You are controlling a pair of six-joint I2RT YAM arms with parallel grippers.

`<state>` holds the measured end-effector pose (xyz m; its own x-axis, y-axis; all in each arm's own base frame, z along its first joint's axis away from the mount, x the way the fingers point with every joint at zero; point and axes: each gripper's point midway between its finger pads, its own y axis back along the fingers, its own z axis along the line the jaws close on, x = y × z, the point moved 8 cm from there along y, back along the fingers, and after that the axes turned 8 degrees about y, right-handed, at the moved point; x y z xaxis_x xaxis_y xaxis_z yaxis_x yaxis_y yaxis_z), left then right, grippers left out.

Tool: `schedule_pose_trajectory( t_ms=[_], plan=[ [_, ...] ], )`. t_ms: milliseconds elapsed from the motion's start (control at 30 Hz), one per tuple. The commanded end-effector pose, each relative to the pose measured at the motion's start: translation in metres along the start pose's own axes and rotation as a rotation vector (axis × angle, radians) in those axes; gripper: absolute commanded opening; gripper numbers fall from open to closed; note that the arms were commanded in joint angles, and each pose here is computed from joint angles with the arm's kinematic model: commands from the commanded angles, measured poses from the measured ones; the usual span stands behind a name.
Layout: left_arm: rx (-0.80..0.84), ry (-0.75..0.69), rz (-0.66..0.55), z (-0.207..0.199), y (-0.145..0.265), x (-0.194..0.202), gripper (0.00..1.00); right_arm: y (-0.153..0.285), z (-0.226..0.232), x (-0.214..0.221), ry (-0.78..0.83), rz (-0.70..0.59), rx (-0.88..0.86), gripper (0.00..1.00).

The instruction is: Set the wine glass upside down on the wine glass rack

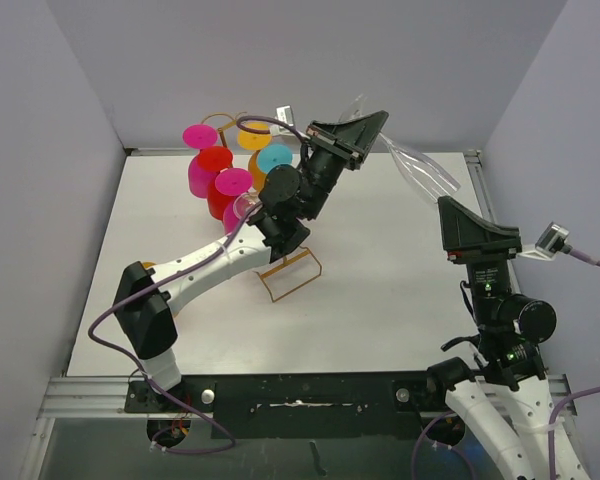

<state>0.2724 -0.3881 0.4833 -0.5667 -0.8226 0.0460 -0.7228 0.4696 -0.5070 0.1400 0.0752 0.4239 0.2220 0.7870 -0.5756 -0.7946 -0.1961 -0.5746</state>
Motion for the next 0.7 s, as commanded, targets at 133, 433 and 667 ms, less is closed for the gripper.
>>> schedule_pose_trajectory(
  t_ms=[133,433,667],
  plan=[
    [0.256,-0.28,0.006,-0.072,0.005,-0.021,0.0,0.012,0.009,-0.011,0.195,0.172,0.056,0.69],
    [0.304,-0.678,0.235,-0.066,0.022,-0.027,0.0,0.03,0.0,-0.008,0.473,0.428,0.08,0.77],
    [0.328,-0.866,0.513,-0.051,0.042,-0.015,0.0,-0.009,0.021,-0.011,0.585,0.529,-0.118,0.76]
  ],
)
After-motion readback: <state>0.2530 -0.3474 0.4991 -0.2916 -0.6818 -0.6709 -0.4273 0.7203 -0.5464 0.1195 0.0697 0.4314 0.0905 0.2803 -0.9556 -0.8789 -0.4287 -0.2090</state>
